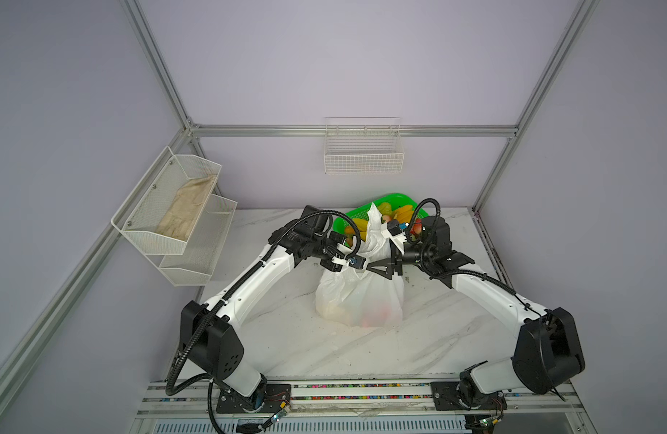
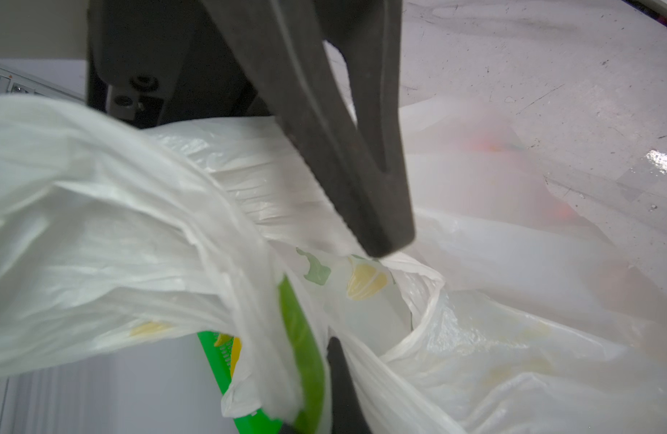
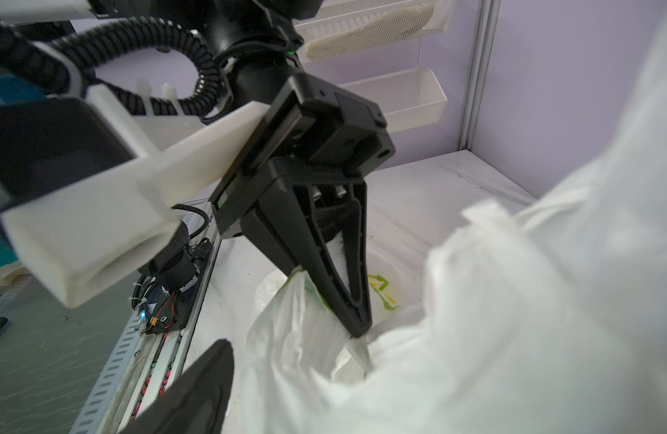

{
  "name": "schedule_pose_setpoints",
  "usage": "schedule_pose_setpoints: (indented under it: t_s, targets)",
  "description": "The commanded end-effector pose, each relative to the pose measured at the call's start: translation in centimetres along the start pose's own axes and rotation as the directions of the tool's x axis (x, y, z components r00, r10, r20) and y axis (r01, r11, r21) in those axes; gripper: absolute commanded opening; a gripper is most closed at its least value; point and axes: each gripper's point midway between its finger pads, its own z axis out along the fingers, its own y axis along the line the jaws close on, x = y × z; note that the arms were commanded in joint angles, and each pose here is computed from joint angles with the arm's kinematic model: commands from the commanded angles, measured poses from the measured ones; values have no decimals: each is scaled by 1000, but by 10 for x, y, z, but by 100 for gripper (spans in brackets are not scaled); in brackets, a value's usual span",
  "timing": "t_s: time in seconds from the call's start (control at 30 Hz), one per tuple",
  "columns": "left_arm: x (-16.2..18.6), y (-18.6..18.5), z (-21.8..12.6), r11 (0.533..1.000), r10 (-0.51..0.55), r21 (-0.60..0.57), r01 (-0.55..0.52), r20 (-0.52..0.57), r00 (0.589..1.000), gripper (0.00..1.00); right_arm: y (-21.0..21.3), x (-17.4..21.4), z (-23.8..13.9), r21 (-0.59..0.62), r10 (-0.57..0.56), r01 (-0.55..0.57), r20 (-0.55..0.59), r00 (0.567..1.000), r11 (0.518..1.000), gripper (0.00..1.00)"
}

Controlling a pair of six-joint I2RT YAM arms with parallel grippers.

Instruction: Place the fake fruits into the plastic bag and tie a complex knot

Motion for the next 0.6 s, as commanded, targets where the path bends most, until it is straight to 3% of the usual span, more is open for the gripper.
schedule_pose_setpoints:
  t_s: [0.0,0.3,0.57]
  targets:
    - [-28,31,-18,991,112,-78,-108,55,992,0,5,-8,-3,-12,-38,38,23,999,999,86]
    - [-32,35,-24,984,147,-110,-141,48,988,0,-14,-9,1,52,16,-17,11,1000,999,86]
    - [-25,37,-20,983,147,-117,-143,26,989,0,0,-11,-1,-1,-23,23,15,1000,1000,85]
